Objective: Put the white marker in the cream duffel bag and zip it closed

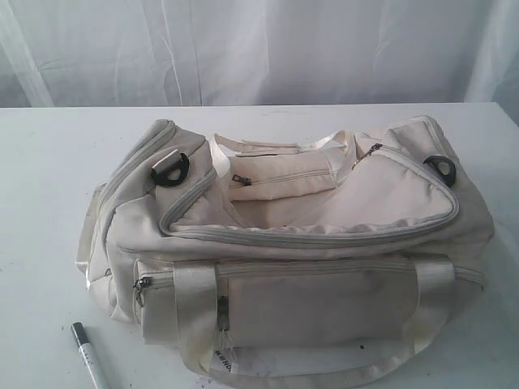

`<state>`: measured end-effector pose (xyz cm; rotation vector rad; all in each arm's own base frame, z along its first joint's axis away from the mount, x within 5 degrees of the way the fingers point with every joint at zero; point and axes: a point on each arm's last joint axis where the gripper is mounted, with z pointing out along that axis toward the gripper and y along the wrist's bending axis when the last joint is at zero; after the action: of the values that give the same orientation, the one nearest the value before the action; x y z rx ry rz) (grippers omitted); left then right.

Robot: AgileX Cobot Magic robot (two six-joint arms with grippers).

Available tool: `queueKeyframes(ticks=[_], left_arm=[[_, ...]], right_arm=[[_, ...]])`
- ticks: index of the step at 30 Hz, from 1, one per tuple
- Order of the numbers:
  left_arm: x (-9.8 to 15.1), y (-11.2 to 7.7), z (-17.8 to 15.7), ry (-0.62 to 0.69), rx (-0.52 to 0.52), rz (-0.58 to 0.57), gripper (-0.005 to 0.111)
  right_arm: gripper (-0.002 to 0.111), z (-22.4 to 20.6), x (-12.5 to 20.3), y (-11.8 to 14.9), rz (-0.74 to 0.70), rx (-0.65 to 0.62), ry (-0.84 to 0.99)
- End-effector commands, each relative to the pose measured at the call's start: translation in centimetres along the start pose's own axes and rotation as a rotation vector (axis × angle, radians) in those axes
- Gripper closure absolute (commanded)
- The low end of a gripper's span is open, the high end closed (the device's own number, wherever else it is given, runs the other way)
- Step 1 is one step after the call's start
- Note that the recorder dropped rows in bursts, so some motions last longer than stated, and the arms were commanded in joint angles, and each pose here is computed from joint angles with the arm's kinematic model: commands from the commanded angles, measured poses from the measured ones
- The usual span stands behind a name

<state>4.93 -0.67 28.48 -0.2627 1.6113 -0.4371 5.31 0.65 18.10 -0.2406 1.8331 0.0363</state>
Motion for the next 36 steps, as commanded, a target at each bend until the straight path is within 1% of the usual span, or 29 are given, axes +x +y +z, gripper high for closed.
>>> queueKeyframes(ticks=[1,3,5,10,16,17,21,22,25,32,36], left_arm=[[-1.2,-1.4,1.5,0.146,0.049,0.056,0.061],[-1.4,-2.0,2.6,0.231,0.059,0.103,0.055],[-2.0,-2.8,3.5,0.282,0.096,0.156,0.053],[-3.4,-5.1,6.5,0.387,0.214,0.261,0.053],[-3.8,-7.5,11.1,0.483,0.326,0.332,0.053],[-3.7,-7.9,11.6,0.501,0.35,0.339,0.053],[-3.0,-10.0,14.0,0.555,0.462,0.428,0.053],[-2.4,-10.9,15.0,0.581,0.501,0.467,0.053],[-1.5,-12.1,16.6,0.618,0.538,0.492,0.053],[0.8,-15.3,19.7,0.65,0.593,0.518,0.053],[2.3,-17.4,21.4,0.665,0.628,0.518,0.053]], right_arm=[[0.074,0.0,0.0,0.0,-0.001,0.006,-0.011],[0.074,0.0,0.0,0.0,-0.001,0.006,-0.011],[0.074,0.0,0.0,0.0,-0.001,0.006,-0.011],[0.074,0.0,0.0,0.0,-0.001,0.006,-0.011],[0.074,0.0,0.0,0.0,-0.001,0.006,-0.011],[0.074,0.0,0.0,0.0,-0.001,0.006,-0.011],[0.074,0.0,0.0,0.0,-0.001,0.006,-0.011],[0.074,0.0,0.0,0.0,-0.001,0.006,-0.011],[0.074,0.0,0.0,0.0,-0.001,0.006,-0.011],[0.074,0.0,0.0,0.0,-0.001,0.006,-0.011],[0.074,0.0,0.0,0.0,-0.001,0.006,-0.011]])
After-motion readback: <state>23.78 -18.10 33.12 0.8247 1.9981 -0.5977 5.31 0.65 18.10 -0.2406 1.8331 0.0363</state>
